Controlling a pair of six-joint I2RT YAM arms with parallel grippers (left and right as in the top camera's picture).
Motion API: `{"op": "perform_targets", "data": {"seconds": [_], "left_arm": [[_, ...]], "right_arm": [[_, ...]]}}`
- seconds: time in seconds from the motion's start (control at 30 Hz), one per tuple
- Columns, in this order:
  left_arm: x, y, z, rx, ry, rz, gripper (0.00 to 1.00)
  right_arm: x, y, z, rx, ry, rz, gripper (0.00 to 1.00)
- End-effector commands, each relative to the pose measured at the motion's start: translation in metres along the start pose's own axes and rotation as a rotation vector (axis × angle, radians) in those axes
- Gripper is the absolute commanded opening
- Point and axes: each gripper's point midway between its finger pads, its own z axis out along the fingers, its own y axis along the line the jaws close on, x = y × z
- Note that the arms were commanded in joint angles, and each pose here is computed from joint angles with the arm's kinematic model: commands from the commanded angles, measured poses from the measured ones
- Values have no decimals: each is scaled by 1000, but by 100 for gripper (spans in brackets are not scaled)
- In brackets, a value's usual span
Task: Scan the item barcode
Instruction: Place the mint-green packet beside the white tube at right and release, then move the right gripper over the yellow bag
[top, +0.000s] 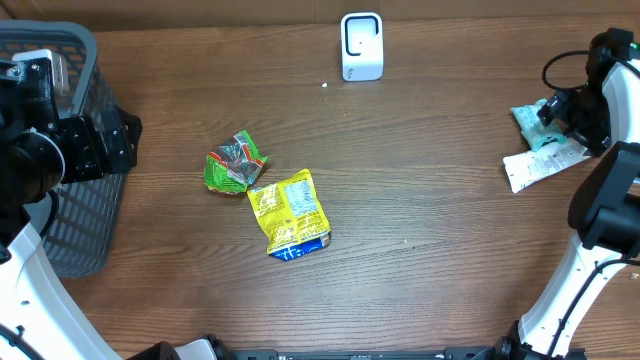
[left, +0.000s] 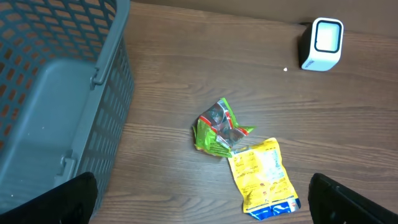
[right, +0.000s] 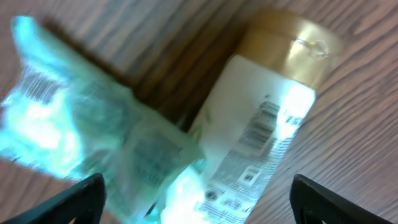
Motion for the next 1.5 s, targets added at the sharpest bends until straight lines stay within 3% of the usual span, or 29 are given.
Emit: {"op": "perform_targets", "data": {"seconds": [0.0, 0.2, 0.37, 0.8, 1.1, 1.27, 1.3, 1.47], "left_arm": [[0, 0, 1, 9, -1, 8, 100], [0, 0, 1, 9, -1, 8, 100], [0, 0, 1, 9, -1, 8, 100], [0, 0, 1, 9, -1, 8, 100], [0, 0, 1, 9, -1, 8, 100], [0, 0, 1, 9, -1, 8, 100], [0, 0, 1, 9, -1, 8, 100], [0, 0, 1, 9, -1, 8, 100]], "right_arm": [[-12, 26, -85, -171, -152, -97, 96], [17, 58, -175, -343, -258, -282, 100], [86, 132, -214, -643, -183, -548, 100], [279, 241, -136, -600, 84, -1013, 100], [401, 262, -69, -548, 233, -943, 95], [450, 280, -72, -616, 176, -1069, 75], [460, 285, -74, -627, 139, -1103, 64], [489, 296, -72, -626, -1, -1204, 28]]}}
